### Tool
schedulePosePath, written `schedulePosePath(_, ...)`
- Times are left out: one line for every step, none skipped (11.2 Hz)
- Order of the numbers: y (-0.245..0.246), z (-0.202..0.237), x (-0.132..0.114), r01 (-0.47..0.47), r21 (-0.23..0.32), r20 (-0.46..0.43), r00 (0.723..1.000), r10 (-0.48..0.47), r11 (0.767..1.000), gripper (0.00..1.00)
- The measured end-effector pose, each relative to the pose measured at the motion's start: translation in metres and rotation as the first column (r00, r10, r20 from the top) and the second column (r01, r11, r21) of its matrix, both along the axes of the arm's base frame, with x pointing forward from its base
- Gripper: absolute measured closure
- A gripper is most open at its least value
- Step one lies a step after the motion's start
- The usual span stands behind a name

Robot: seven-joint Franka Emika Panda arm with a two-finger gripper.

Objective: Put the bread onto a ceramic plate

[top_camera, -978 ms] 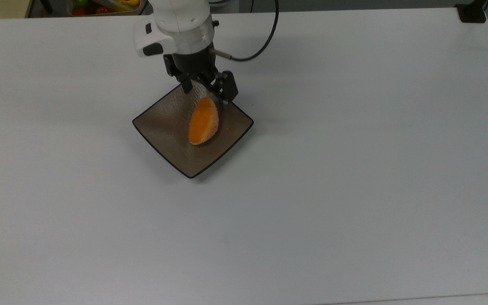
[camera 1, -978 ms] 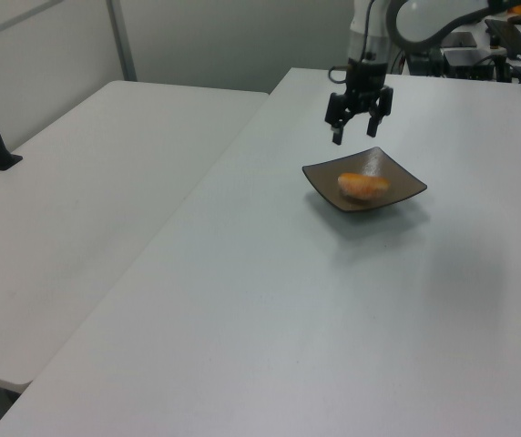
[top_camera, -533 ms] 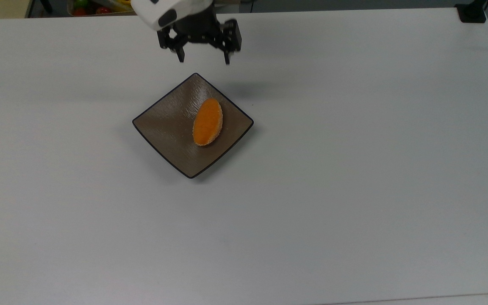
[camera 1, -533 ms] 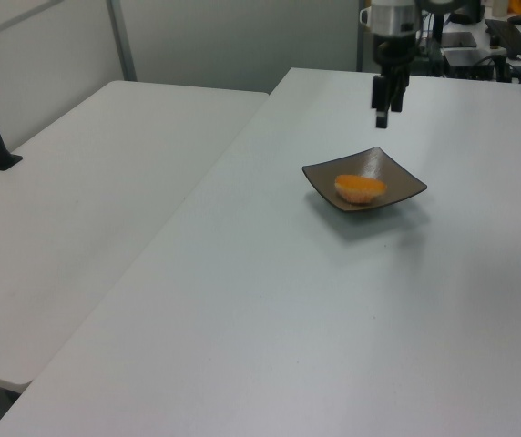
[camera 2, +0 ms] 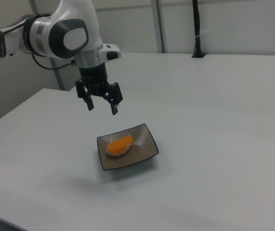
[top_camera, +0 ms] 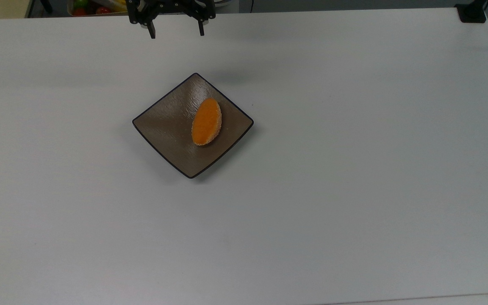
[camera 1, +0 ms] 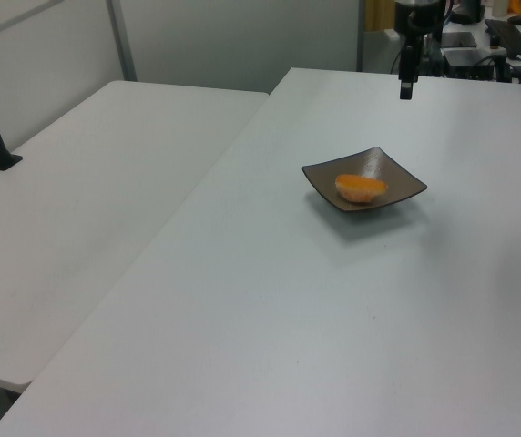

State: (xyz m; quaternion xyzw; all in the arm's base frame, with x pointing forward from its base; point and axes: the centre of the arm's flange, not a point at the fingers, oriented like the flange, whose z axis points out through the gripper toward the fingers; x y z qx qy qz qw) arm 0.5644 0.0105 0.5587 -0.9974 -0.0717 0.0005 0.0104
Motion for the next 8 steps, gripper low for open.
schedulePosePath(-0.0005,0.0016,-0.0006,0.000,-0.003,0.003,1.000,0.000,1.000,0.00)
schedulePosePath(-0.0003,0.0031,-0.0012,-0.004,-0.015,0.006,1.000,0.004,1.000,0.00)
schedulePosePath(0.0005,0.0035,-0.0015,-0.008,-0.024,0.007,1.000,0.009,1.000,0.00)
schedulePosePath(0.0016,0.0034,-0.0015,-0.011,-0.027,0.006,1.000,0.012,1.000,0.00)
schedulePosePath(0.0028,0.0034,-0.0015,-0.012,-0.027,0.006,1.000,0.012,1.000,0.00)
schedulePosePath(0.0034,0.0035,-0.0015,0.005,-0.027,0.007,1.000,-0.005,1.000,0.00)
schedulePosePath(0.0034,0.0038,-0.0015,0.029,-0.027,0.008,1.000,-0.029,0.999,0.00)
schedulePosePath(0.0034,0.0042,-0.0014,0.044,-0.027,0.008,0.999,-0.044,0.999,0.00)
